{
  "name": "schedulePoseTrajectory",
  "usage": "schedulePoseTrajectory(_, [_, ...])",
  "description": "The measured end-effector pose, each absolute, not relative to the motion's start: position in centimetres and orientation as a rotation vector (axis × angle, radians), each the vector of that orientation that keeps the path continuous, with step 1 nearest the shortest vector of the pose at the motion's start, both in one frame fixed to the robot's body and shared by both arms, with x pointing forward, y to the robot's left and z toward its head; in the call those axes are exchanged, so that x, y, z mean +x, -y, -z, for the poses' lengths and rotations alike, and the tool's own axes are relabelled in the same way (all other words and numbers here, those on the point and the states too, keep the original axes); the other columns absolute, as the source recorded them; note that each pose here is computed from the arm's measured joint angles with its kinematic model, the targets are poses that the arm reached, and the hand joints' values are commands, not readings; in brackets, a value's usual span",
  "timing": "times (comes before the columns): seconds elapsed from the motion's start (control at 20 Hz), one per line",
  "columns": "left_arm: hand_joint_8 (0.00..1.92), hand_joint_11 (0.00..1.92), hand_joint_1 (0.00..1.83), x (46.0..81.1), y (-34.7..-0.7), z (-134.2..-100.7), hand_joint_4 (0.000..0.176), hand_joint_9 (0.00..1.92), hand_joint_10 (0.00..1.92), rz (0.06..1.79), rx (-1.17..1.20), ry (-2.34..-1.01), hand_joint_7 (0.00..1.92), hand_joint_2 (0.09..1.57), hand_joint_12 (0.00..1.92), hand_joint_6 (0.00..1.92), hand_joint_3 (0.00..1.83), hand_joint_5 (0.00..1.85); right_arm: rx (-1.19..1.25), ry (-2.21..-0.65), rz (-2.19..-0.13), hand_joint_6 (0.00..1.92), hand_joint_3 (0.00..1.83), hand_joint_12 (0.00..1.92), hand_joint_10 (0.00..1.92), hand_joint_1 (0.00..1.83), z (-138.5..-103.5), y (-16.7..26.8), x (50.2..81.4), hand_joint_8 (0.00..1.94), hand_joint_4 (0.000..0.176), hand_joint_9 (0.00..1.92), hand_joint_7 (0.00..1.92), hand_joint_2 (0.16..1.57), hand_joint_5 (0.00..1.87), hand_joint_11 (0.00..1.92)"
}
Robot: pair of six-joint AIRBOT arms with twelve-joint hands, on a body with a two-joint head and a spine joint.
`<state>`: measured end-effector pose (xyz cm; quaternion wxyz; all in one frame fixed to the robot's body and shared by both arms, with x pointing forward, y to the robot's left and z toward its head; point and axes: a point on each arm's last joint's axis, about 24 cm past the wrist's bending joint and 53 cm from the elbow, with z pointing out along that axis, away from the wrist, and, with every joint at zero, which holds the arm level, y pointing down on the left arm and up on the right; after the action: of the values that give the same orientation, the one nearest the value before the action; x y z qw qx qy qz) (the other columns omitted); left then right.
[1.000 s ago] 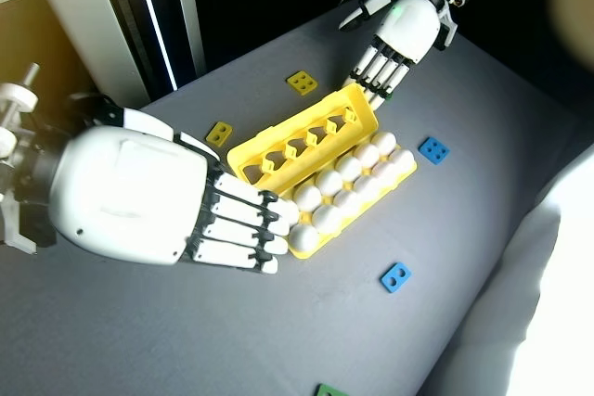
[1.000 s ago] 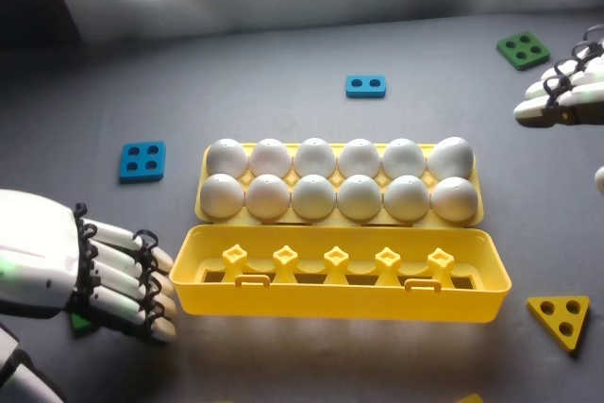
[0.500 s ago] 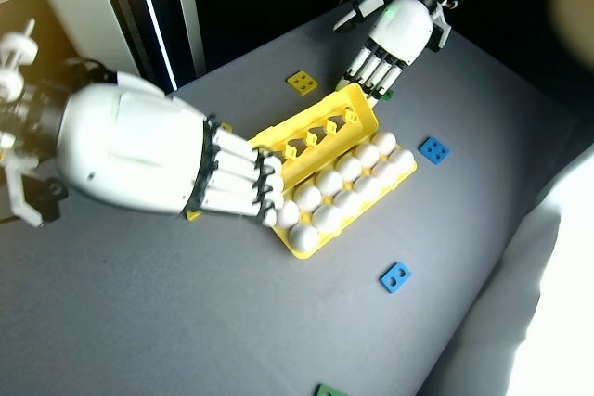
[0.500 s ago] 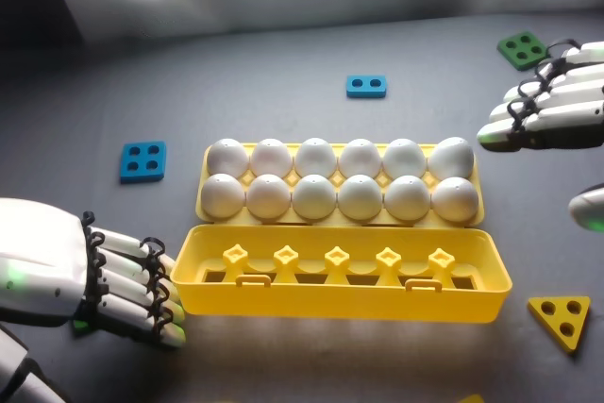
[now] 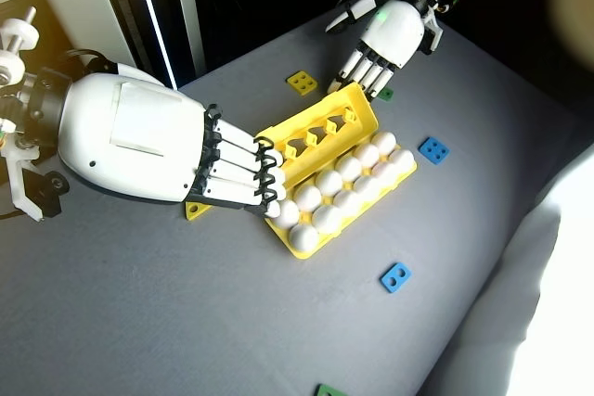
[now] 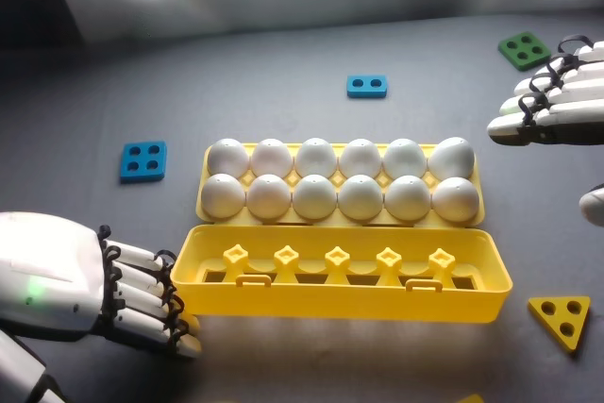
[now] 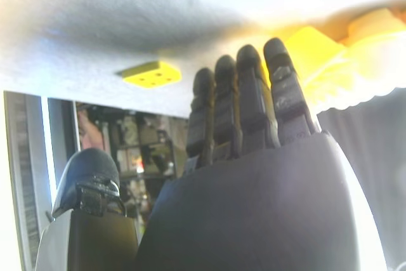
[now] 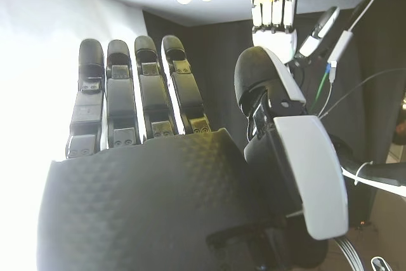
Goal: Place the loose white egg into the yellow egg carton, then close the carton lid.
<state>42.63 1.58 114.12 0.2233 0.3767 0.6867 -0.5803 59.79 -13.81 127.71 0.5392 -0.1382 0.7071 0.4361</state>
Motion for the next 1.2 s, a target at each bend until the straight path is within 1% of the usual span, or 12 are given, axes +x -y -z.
schedulePoseTrajectory(0.05, [0.00, 0.00, 0.00, 42.6, -1.5, -114.0, 0.000, 0.14, 0.00, 1.596, 1.036, -1.899, 0.18, 1.16, 0.24, 0.00, 0.00, 0.17, -0.333, -1.682, -1.033, 0.00, 0.00, 0.30, 0.00, 0.00, -127.7, 13.8, 59.8, 0.00, 0.000, 0.08, 0.10, 1.53, 0.13, 0.00])
schedulePoseTrajectory(0.15, [0.00, 0.00, 0.00, 42.5, -1.3, -113.9, 0.000, 0.10, 0.00, 1.593, 1.039, -1.901, 0.14, 1.16, 0.15, 0.00, 0.00, 0.14, -0.338, -1.683, -1.029, 0.00, 0.00, 0.27, 0.00, 0.00, -127.6, 13.8, 59.8, 0.00, 0.000, 0.07, 0.09, 1.52, 0.13, 0.00])
schedulePoseTrajectory(0.3, [0.00, 0.00, 0.00, 42.6, -1.3, -113.9, 0.000, 0.06, 0.00, 1.582, 1.048, -1.899, 0.09, 1.16, 0.06, 0.00, 0.00, 0.09, -0.343, -1.683, -1.025, 0.00, 0.00, 0.35, 0.00, 0.00, -127.6, 13.8, 59.7, 0.00, 0.000, 0.09, 0.09, 1.53, 0.11, 0.00])
schedulePoseTrajectory(0.4, [0.00, 0.00, 0.00, 42.8, -1.1, -114.3, 0.000, 0.01, 0.00, 1.580, 1.046, -1.889, 0.04, 1.14, 0.00, 0.00, 0.00, 0.04, -0.351, -1.684, -1.026, 0.00, 0.00, 0.33, 0.00, 0.00, -127.5, 13.6, 59.6, 0.00, 0.000, 0.08, 0.08, 1.53, 0.08, 0.00])
schedulePoseTrajectory(0.45, [0.00, 0.00, 0.00, 43.1, -1.0, -114.6, 0.000, 0.02, 0.00, 1.583, 1.036, -1.885, 0.04, 1.15, 0.00, 0.00, 0.00, 0.05, -0.362, -1.685, -1.023, 0.00, 0.00, 0.33, 0.00, 0.00, -127.4, 13.4, 59.4, 0.00, 0.000, 0.08, 0.07, 1.53, 0.08, 0.00])
schedulePoseTrajectory(0.5, [0.00, 0.00, 0.00, 43.3, -1.0, -114.9, 0.000, 0.01, 0.00, 1.588, 1.026, -1.881, 0.04, 1.16, 0.00, 0.00, 0.00, 0.05, -0.372, -1.685, -1.022, 0.00, 0.00, 0.38, 0.00, 0.00, -127.4, 13.2, 59.3, 0.00, 0.000, 0.09, 0.09, 1.53, 0.09, 0.00])
schedulePoseTrajectory(0.85, [0.01, 0.02, 0.00, 46.3, -0.7, -118.7, 0.000, 0.05, 0.01, 1.597, 0.950, -1.786, 0.07, 1.15, 0.01, 0.01, 0.00, 0.08, -0.389, -1.686, -1.022, 0.01, 0.00, 0.42, 0.01, 0.00, -127.3, 12.9, 59.0, 0.01, 0.000, 0.12, 0.14, 1.52, 0.14, 0.00])
schedulePoseTrajectory(0.95, [0.00, 0.02, 0.00, 46.8, -0.7, -118.8, 0.000, 0.04, 0.00, 1.589, 0.949, -1.780, 0.06, 1.15, 0.01, 0.00, 0.00, 0.07, -0.389, -1.686, -1.021, 0.01, 0.00, 0.46, 0.00, 0.00, -127.2, 12.9, 59.0, 0.00, 0.000, 0.14, 0.17, 1.53, 0.17, 0.00])
schedulePoseTrajectory(1.05, [0.00, 0.02, 0.00, 46.9, -0.7, -118.7, 0.000, 0.04, 0.00, 1.575, 0.953, -1.777, 0.07, 1.15, 0.01, 0.01, 0.00, 0.08, -0.389, -1.686, -1.022, 0.00, 0.00, 0.46, 0.00, 0.00, -127.3, 12.9, 59.0, 0.00, 0.000, 0.13, 0.15, 1.54, 0.16, 0.00])
schedulePoseTrajectory(1.1, [0.00, 0.02, 0.00, 47.0, -0.6, -118.6, 0.000, 0.04, 0.00, 1.566, 0.958, -1.775, 0.07, 1.14, 0.01, 0.00, 0.00, 0.08, -0.389, -1.685, -1.021, 0.01, 0.00, 0.51, 0.01, 0.00, -127.3, 12.9, 59.0, 0.01, 0.000, 0.15, 0.17, 1.54, 0.18, 0.00])
schedulePoseTrajectory(1.15, [0.00, 0.02, 0.00, 47.1, -0.6, -118.4, 0.000, 0.04, 0.00, 1.559, 0.954, -1.777, 0.06, 1.14, 0.01, 0.00, 0.00, 0.07, -0.389, -1.686, -1.021, 0.00, 0.00, 0.46, 0.00, 0.00, -127.3, 12.9, 59.0, 0.01, 0.000, 0.13, 0.15, 1.54, 0.16, 0.00])
schedulePoseTrajectory(1.2, [0.00, 0.02, 0.00, 47.2, -0.5, -118.3, 0.000, 0.04, 0.00, 1.555, 0.954, -1.780, 0.06, 1.14, 0.01, 0.00, 0.00, 0.07, -0.389, -1.686, -1.021, 0.01, 0.00, 0.47, 0.01, 0.00, -127.3, 12.9, 59.0, 0.01, 0.000, 0.14, 0.17, 1.54, 0.18, 0.00])
